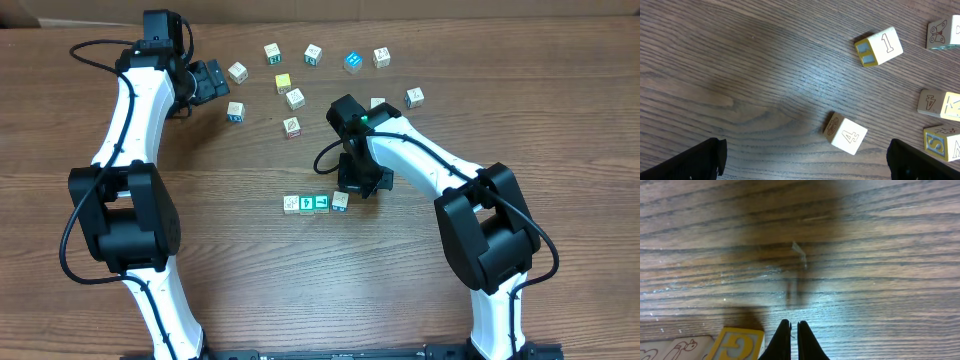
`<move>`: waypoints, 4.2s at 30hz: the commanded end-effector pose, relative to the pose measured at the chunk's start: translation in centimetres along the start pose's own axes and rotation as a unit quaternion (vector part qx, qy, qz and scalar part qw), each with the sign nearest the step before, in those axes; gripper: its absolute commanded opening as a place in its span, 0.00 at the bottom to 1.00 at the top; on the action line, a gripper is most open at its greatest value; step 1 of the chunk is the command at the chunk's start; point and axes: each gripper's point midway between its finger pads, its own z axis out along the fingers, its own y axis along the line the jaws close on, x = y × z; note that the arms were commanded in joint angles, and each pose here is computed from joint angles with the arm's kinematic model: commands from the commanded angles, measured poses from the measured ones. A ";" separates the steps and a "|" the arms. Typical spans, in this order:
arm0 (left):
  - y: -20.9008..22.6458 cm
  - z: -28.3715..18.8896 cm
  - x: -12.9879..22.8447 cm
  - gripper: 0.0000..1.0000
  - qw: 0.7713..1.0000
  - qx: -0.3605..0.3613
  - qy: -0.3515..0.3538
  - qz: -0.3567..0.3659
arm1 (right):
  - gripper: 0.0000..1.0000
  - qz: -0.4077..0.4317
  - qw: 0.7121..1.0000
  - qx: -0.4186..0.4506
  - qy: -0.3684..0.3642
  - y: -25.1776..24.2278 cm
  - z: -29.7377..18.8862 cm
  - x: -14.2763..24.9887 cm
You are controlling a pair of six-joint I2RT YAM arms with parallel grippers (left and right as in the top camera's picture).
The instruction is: Form a circle
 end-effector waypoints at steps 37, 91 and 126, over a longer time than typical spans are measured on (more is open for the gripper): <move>-0.6 -0.5 -0.4 1.00 1.000 0.006 -0.007 -0.007 | 0.04 -0.020 1.000 -0.021 -0.010 2.0 0.2 0.2; -0.6 -0.5 -0.4 1.00 1.000 0.006 -0.007 -0.007 | 0.04 -0.049 0.995 -0.076 -0.052 5.1 -0.1 -1.4; -0.6 -0.5 -0.4 1.00 1.000 0.007 -0.007 -0.007 | 0.04 -0.063 0.995 -0.073 -0.025 5.4 0.0 0.4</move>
